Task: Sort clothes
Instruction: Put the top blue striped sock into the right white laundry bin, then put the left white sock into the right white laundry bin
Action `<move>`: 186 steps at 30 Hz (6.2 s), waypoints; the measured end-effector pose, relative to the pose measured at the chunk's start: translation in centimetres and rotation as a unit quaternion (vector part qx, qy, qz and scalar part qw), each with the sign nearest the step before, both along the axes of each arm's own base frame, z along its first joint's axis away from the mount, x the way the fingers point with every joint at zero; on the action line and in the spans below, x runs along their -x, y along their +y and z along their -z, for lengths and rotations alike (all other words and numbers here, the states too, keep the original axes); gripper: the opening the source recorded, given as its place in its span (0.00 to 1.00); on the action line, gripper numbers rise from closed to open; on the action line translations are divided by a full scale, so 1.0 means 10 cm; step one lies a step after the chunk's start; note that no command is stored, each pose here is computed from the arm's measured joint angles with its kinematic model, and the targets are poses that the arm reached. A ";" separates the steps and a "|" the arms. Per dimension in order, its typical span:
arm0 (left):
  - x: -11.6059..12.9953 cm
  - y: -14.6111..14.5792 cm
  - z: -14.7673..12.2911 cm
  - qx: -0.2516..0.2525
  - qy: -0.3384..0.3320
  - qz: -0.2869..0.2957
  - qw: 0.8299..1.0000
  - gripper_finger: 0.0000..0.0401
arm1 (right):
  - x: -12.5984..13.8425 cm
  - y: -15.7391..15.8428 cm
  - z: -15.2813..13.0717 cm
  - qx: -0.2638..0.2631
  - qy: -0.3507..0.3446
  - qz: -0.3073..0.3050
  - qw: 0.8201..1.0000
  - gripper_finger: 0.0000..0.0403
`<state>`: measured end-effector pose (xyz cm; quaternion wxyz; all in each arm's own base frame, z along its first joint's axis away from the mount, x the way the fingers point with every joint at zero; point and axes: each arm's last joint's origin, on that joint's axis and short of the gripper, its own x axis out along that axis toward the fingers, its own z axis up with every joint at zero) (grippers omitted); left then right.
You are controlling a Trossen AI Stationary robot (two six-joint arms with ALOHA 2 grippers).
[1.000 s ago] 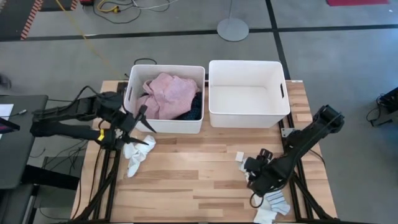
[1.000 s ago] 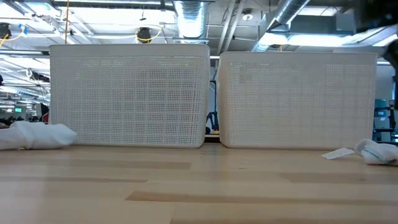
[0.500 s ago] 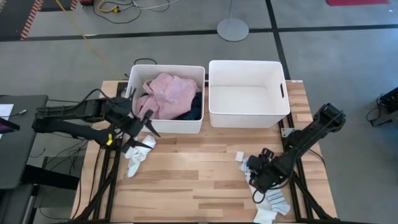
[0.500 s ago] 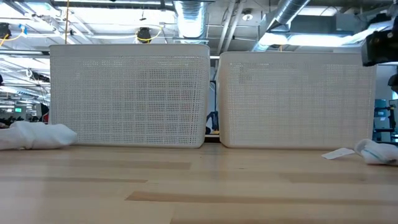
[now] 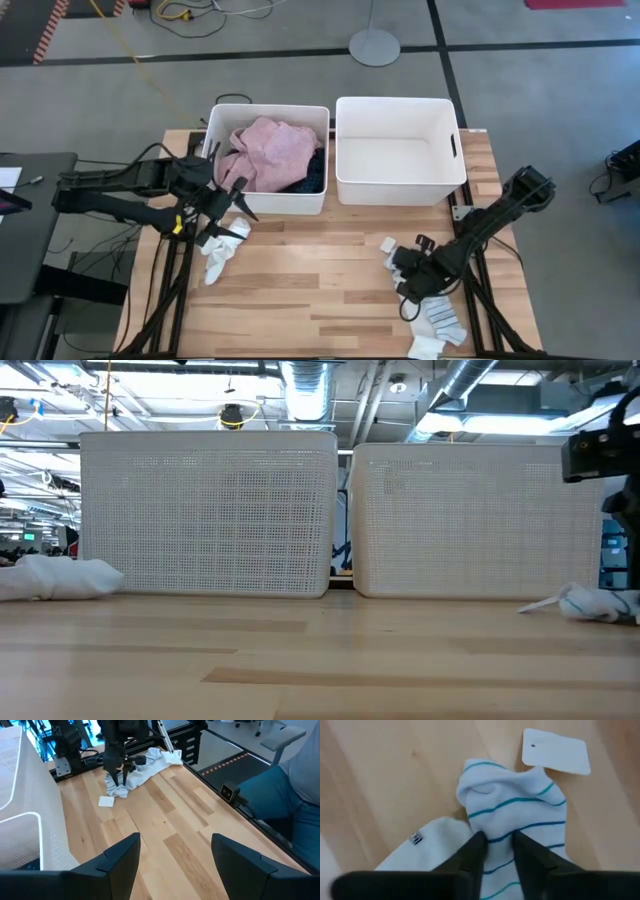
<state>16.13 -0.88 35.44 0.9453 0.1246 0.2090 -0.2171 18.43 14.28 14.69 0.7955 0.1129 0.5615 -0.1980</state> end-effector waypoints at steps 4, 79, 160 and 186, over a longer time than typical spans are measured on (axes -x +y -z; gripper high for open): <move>0.00 -0.01 0.00 0.004 0.002 0.001 1.000 0.59 | -0.04 -0.05 0.00 0.005 0.003 -0.006 1.000 0.14; -1.28 -0.43 0.30 -0.152 -0.186 0.039 0.970 0.02 | -1.40 -0.33 -1.74 0.186 -0.354 -0.320 0.859 0.03; -2.50 1.61 -0.18 -0.080 -0.048 -0.158 0.983 0.69 | -0.49 0.63 -1.36 0.108 -0.261 -0.193 0.940 0.47; -0.64 -0.40 -0.46 -0.083 0.378 -0.115 0.915 0.69 | -0.56 0.54 -1.36 0.154 -0.240 -0.232 0.930 0.47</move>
